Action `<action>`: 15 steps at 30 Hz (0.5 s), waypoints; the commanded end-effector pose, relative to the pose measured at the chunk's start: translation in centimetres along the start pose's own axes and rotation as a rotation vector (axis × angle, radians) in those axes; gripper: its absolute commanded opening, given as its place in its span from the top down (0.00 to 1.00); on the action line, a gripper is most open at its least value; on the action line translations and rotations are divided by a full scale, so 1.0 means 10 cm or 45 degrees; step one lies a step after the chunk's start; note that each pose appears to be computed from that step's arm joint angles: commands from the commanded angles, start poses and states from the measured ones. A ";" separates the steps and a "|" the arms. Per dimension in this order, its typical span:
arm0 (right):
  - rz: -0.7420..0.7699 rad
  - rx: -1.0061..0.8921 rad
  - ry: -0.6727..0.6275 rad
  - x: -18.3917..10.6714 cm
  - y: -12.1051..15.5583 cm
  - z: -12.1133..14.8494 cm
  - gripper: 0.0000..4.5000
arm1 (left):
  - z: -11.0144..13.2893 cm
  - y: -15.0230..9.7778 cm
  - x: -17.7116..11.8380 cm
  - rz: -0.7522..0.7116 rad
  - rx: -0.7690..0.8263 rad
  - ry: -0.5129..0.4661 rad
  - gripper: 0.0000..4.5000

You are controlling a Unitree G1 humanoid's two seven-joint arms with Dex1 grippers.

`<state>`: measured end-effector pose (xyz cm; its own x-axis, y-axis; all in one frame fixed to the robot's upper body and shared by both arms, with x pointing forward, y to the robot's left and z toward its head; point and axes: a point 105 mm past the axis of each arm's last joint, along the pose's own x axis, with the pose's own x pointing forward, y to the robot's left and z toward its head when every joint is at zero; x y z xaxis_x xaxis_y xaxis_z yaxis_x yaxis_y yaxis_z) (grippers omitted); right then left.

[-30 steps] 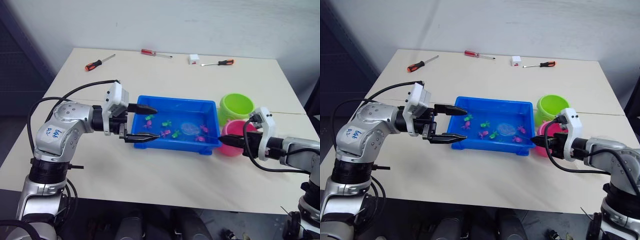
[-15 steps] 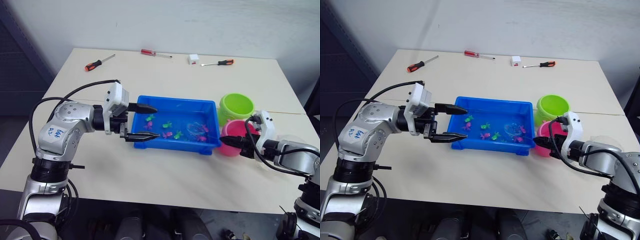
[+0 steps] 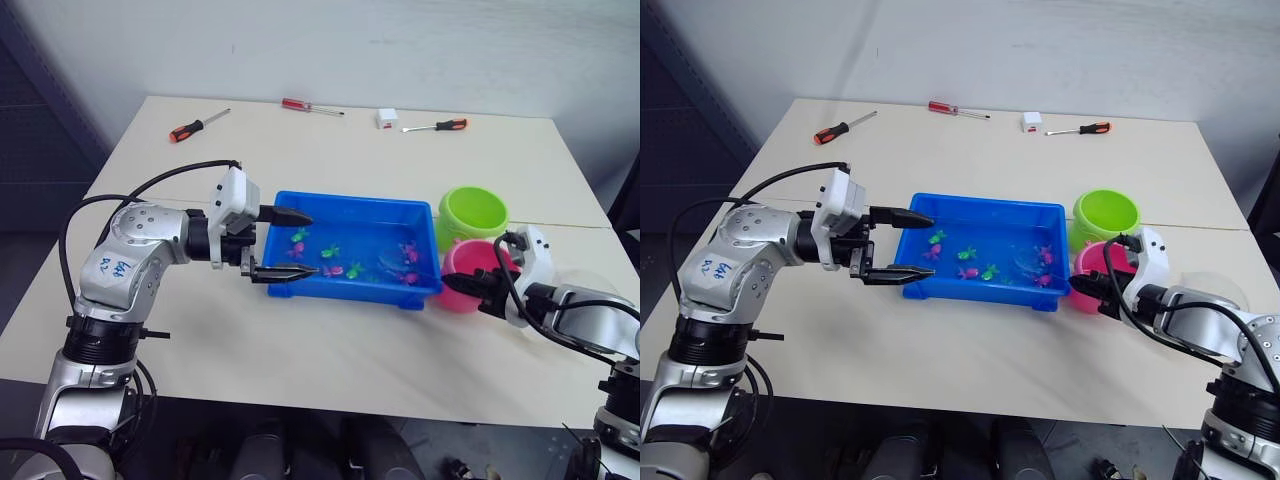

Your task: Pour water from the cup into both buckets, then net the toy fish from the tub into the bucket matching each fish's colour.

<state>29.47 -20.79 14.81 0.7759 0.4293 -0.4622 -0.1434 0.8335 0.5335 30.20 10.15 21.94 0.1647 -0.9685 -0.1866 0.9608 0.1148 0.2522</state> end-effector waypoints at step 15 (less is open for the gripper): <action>-0.096 0.143 -0.051 0.09 0.07 0.07 1.00 | 0.07 0.04 -0.01 0.030 0.052 -0.004 0.02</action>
<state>30.36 -19.79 14.46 0.7855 0.3682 -0.4975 -0.0281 0.8242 0.5656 30.47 10.18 21.85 0.1818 -0.9658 -0.1847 0.9589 0.1325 0.2510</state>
